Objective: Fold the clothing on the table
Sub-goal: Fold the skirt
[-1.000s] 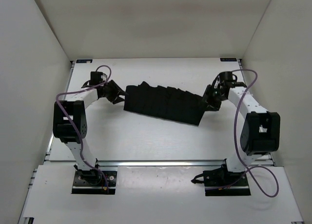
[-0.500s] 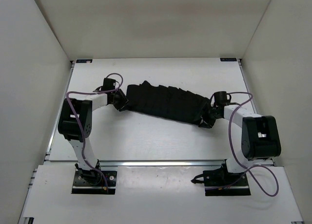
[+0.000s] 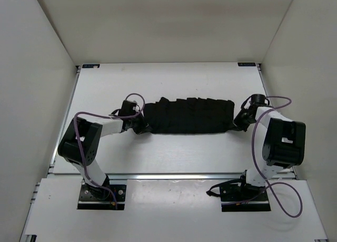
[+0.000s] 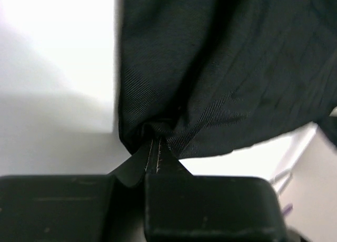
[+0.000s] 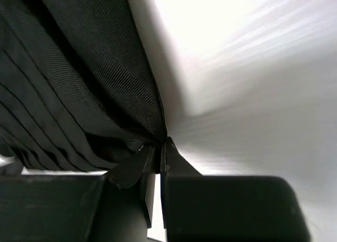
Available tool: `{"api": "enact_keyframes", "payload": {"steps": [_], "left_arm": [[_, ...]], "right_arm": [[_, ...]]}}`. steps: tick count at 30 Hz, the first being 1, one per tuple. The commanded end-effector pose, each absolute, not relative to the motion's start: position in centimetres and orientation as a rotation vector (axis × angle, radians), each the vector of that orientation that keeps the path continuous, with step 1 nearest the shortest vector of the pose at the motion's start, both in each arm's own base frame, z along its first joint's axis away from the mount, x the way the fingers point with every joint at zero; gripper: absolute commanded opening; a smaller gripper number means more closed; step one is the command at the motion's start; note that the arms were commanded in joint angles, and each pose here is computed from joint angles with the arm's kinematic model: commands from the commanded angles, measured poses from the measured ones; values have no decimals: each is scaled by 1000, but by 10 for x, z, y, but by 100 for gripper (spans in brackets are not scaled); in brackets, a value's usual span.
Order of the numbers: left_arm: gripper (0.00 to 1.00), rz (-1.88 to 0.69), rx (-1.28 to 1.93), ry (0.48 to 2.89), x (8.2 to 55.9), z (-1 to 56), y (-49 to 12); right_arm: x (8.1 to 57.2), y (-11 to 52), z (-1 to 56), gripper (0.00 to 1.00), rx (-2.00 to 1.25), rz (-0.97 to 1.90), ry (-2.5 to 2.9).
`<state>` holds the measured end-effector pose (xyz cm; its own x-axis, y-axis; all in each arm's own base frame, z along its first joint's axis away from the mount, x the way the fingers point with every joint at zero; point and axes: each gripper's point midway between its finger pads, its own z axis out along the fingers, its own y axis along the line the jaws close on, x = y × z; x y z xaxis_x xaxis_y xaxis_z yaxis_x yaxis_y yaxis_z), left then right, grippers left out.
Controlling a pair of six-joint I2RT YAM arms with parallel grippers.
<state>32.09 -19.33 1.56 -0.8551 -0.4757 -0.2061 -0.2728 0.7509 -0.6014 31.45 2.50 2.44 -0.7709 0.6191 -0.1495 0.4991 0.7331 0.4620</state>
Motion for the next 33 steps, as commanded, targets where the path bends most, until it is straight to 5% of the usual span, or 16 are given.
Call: {"api": "enact_keyframes", "payload": {"steps": [1, 8, 16, 25, 33], "left_arm": [[0, -844, -631, 2621, 298, 10, -205], [0, -910, -662, 2576, 302, 15, -219], [4, -926, -678, 2567, 301, 12, -203], [18, -920, -719, 2583, 285, 2, -176], [32, -998, -728, 2546, 280, 16, -179]], "right_arm": [[331, 9, 69, 0, 675, 427, 2631], [380, 153, 168, 0, 147, 522, 2499], [356, 347, 148, 0, -415, 633, 2546], [319, 392, 62, 0, -615, 599, 2712], [322, 416, 97, 7, -729, 604, 2610]]}}
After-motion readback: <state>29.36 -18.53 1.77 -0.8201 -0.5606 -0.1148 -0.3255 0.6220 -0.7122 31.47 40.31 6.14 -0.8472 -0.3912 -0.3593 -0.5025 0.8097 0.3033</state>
